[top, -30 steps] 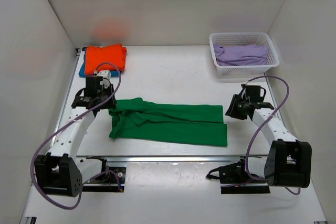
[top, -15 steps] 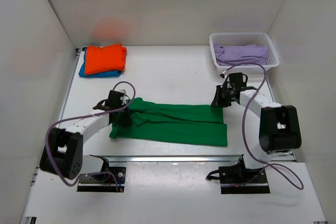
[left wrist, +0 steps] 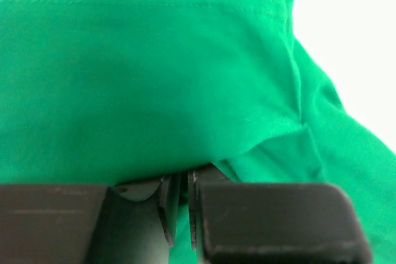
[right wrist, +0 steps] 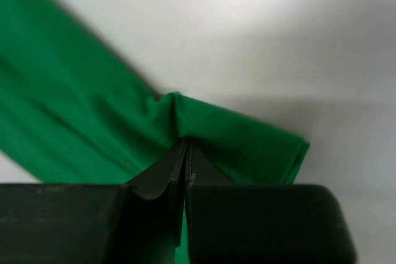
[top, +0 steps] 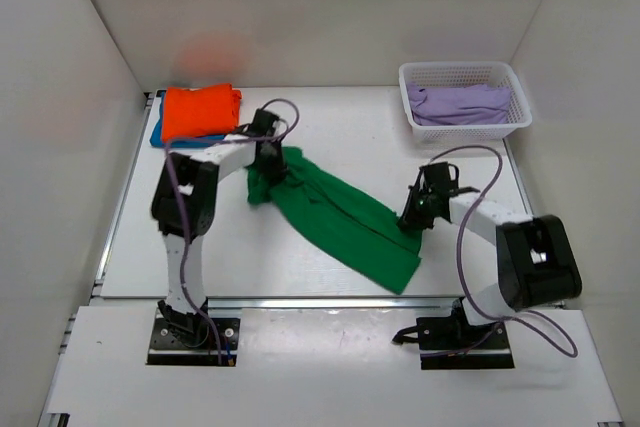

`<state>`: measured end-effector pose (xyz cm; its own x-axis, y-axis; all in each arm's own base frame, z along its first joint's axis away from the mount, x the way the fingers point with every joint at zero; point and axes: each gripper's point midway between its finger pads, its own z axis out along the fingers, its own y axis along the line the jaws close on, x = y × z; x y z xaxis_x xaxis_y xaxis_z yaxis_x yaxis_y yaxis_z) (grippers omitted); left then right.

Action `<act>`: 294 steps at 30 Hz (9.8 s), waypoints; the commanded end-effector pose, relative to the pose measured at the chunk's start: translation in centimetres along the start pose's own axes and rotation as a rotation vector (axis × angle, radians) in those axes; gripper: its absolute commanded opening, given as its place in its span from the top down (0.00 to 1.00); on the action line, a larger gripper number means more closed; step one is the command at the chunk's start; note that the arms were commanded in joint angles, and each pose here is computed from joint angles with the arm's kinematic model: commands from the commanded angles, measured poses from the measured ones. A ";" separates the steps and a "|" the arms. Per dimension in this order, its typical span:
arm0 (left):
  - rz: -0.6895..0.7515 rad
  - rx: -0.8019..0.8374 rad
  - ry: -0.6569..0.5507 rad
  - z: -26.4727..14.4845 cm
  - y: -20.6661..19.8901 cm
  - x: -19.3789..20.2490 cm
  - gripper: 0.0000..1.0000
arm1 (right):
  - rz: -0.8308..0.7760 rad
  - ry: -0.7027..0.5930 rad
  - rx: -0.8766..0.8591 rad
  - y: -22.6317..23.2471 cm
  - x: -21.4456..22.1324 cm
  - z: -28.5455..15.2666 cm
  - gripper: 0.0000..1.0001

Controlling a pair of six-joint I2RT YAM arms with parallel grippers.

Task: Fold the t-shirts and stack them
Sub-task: Rotate the tshirt 90 degrees, then grab the bottom of the folded rectangular tshirt with both arms, then fold the folded rectangular tshirt in 1/3 of the way, then grab one side of the 2/3 rectangular tshirt with both arms, then fold the long partially folded tshirt into a neat square, then put the neatly folded tshirt into the corner of the board with the left arm

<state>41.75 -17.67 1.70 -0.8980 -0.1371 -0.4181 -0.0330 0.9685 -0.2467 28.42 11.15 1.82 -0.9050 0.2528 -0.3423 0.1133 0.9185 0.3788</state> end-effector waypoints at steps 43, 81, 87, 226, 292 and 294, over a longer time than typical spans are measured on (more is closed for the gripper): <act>0.034 0.356 0.094 -14.6 -4.2 20.4 0.51 | -0.254 0.195 -0.260 6.3 10.8 -4.0 0.43; 0.102 0.382 0.313 -14.9 -5.4 29.5 1.00 | -0.236 0.454 -0.402 6.6 20.7 -7.9 1.00; -0.023 0.484 0.167 -15.2 -6.4 21.0 1.00 | -0.199 0.394 -0.461 8.4 14.9 -8.0 1.00; 0.250 0.060 -0.251 -5.2 0.1 -2.9 0.01 | -0.275 -0.092 -0.429 14.4 -11.8 -1.1 0.40; 0.236 -0.209 -0.431 -12.6 7.9 -25.4 1.00 | -0.164 -0.174 -0.491 11.0 -5.8 -10.7 0.51; 0.223 -0.205 -0.485 -14.3 8.4 -26.6 1.00 | -0.155 -0.160 -0.493 10.9 -5.2 -10.6 0.51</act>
<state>58.70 -5.39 14.72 -0.7314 0.0807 -0.6771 0.0483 0.9966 0.0666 30.66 16.19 15.36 -0.8348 0.2256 -0.5021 -0.2015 0.7236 0.6601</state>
